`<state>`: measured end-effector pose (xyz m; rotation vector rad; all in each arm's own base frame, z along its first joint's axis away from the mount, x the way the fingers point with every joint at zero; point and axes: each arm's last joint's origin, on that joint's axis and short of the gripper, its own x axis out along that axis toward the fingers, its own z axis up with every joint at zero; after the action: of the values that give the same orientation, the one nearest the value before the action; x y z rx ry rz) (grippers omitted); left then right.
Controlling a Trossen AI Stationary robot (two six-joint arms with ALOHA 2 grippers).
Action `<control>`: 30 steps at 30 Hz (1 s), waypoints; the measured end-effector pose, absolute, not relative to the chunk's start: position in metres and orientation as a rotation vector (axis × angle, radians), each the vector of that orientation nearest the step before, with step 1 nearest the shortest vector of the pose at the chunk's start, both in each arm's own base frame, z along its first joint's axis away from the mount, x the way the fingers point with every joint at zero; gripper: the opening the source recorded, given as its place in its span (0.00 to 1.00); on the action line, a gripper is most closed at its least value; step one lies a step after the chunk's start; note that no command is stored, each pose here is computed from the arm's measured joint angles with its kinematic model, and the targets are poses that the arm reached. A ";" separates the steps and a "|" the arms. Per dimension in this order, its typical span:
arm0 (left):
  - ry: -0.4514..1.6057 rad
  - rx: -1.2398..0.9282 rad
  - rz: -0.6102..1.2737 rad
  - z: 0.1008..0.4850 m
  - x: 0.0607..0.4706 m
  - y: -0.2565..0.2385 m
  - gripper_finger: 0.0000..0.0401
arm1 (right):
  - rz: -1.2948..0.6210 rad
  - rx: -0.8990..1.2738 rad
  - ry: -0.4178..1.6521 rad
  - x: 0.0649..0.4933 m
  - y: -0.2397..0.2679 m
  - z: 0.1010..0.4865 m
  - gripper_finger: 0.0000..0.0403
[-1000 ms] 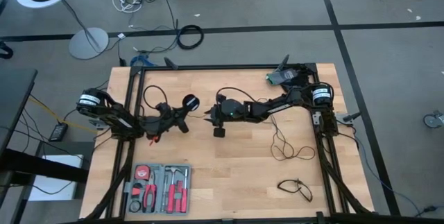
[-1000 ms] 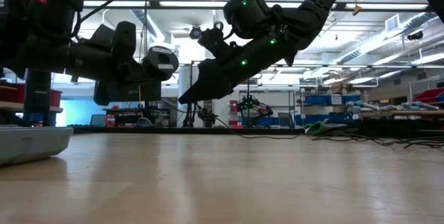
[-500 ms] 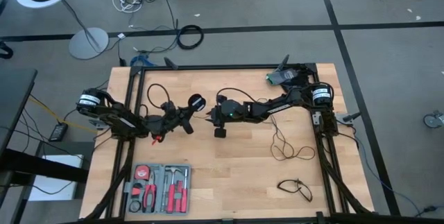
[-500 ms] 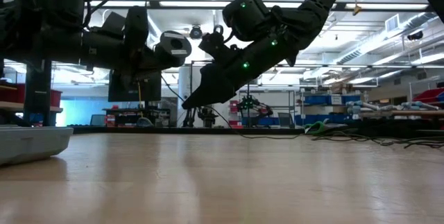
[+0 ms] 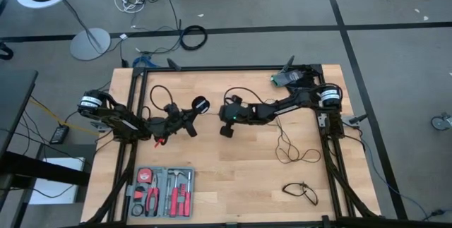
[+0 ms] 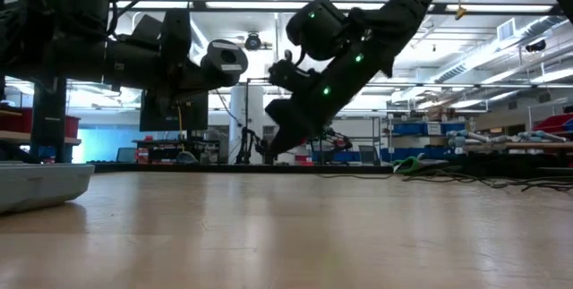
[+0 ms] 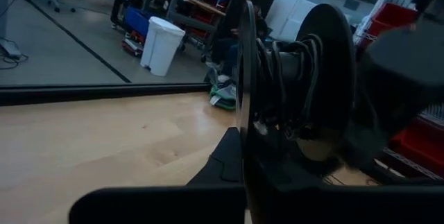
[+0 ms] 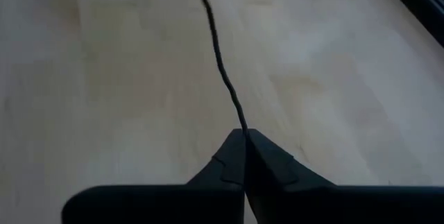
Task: Coil cords
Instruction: Coil the black wire onto the spool
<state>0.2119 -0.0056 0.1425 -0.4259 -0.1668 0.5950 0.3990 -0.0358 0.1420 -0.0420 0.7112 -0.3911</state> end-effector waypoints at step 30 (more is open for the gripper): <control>0.118 -0.321 0.633 0.142 0.254 -0.011 0.00 | -0.234 0.025 0.345 0.394 0.003 0.228 0.00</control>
<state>0.2543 -0.0106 0.1420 -0.3214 0.1176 0.6334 0.3943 0.0027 0.2278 0.0254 0.3451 -0.2345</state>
